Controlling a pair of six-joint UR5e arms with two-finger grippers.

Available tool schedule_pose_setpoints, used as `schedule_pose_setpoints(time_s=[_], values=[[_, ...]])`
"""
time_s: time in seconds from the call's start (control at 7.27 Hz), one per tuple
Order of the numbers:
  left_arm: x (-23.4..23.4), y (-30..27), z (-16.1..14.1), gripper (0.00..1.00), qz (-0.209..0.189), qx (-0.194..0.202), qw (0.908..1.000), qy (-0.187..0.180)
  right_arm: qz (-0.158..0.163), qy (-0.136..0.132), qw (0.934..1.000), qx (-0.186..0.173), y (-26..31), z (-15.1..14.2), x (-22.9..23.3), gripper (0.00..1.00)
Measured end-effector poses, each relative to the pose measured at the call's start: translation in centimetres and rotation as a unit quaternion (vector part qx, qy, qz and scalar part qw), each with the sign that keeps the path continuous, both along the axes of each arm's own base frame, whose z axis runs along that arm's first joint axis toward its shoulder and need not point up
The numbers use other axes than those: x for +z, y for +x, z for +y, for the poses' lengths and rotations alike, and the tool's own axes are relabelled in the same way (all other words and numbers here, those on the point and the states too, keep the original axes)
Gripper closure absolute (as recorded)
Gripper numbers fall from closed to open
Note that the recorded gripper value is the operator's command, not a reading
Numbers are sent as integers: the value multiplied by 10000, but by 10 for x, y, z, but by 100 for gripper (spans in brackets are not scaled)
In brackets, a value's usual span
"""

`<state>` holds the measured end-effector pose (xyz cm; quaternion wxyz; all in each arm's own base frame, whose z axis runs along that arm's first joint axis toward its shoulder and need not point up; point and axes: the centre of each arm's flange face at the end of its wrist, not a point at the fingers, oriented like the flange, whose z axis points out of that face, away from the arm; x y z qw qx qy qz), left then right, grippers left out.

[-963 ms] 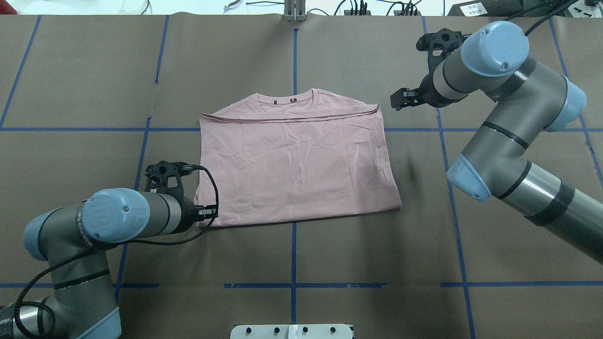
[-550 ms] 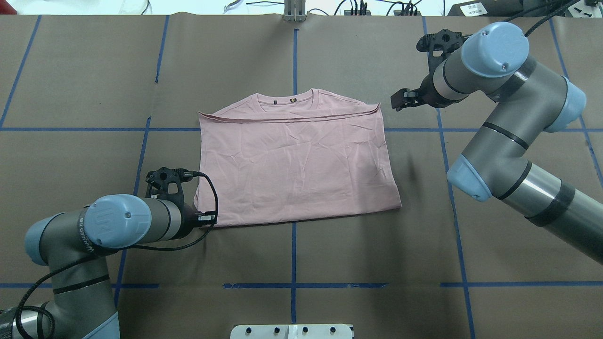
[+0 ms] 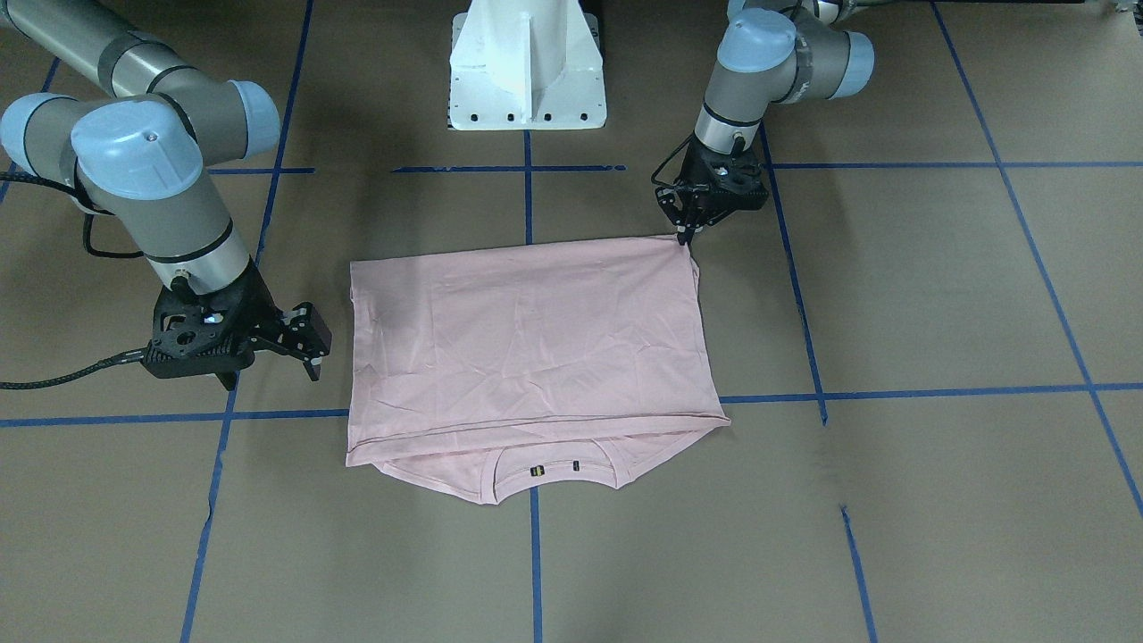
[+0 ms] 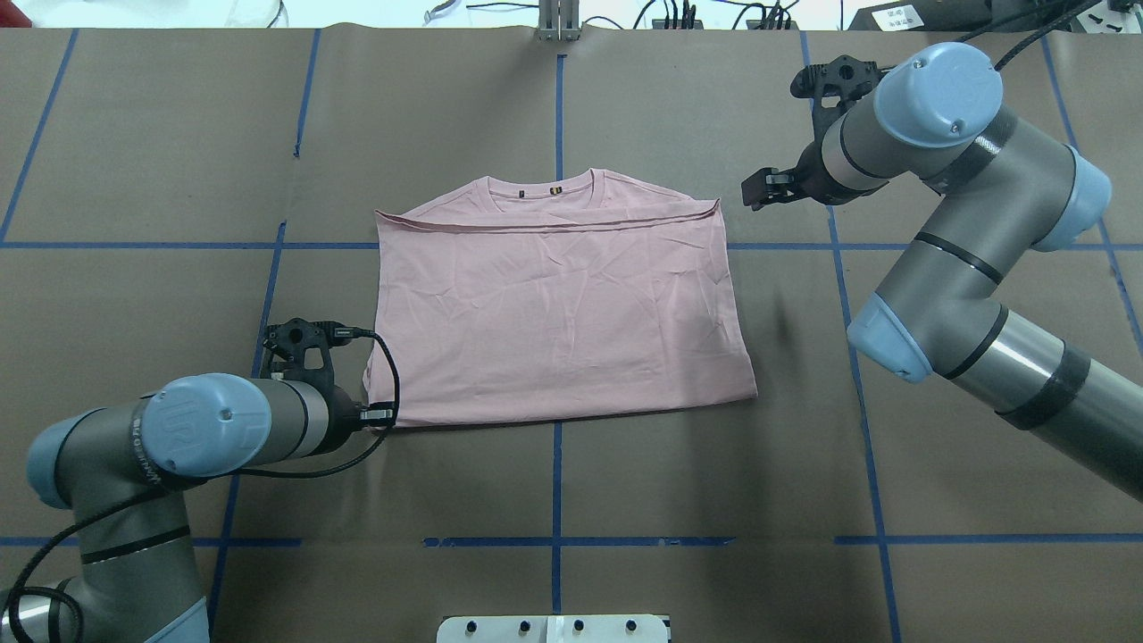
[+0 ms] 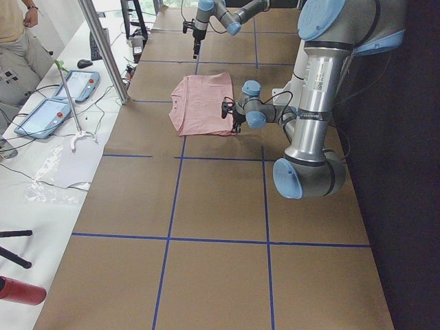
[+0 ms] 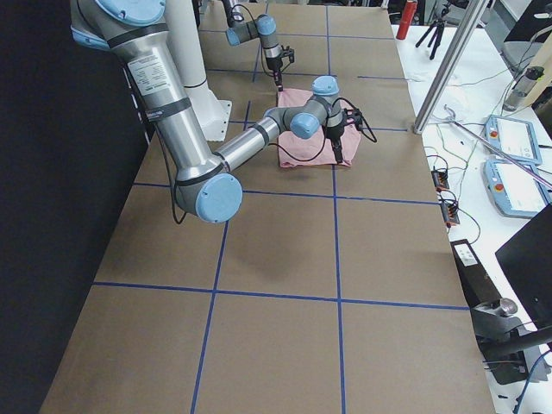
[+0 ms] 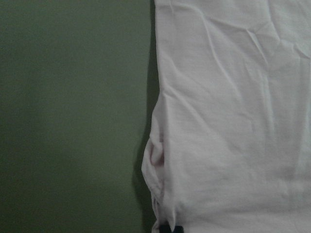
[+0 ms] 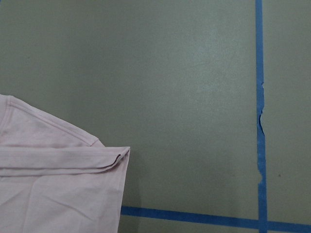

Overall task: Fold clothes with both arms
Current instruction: 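Move the left gripper to the folded shirt's near edge while the right arm withdraws, then grasp the folded shirt's edge with the left gripper and drag it away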

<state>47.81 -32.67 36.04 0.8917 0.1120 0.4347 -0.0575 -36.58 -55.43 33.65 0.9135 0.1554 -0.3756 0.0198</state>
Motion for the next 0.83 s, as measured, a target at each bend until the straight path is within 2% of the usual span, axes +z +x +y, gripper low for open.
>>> schedule_pose_setpoints(time_s=[0.14,0.41,0.69,0.83], values=[[4,-12,-9,100,-117,70,9996,240,8,-7,10000,7,0,0,1,0],[17,-49,-71,100,-539,3,9950,844,22,-27,10000,18,0,0,4,0],[28,-74,-179,100,-1150,-158,9839,1357,17,-73,9999,75,1,0,5,0],[34,-78,-239,100,-1420,-259,9787,1462,25,-93,9999,120,1,0,7,0]])
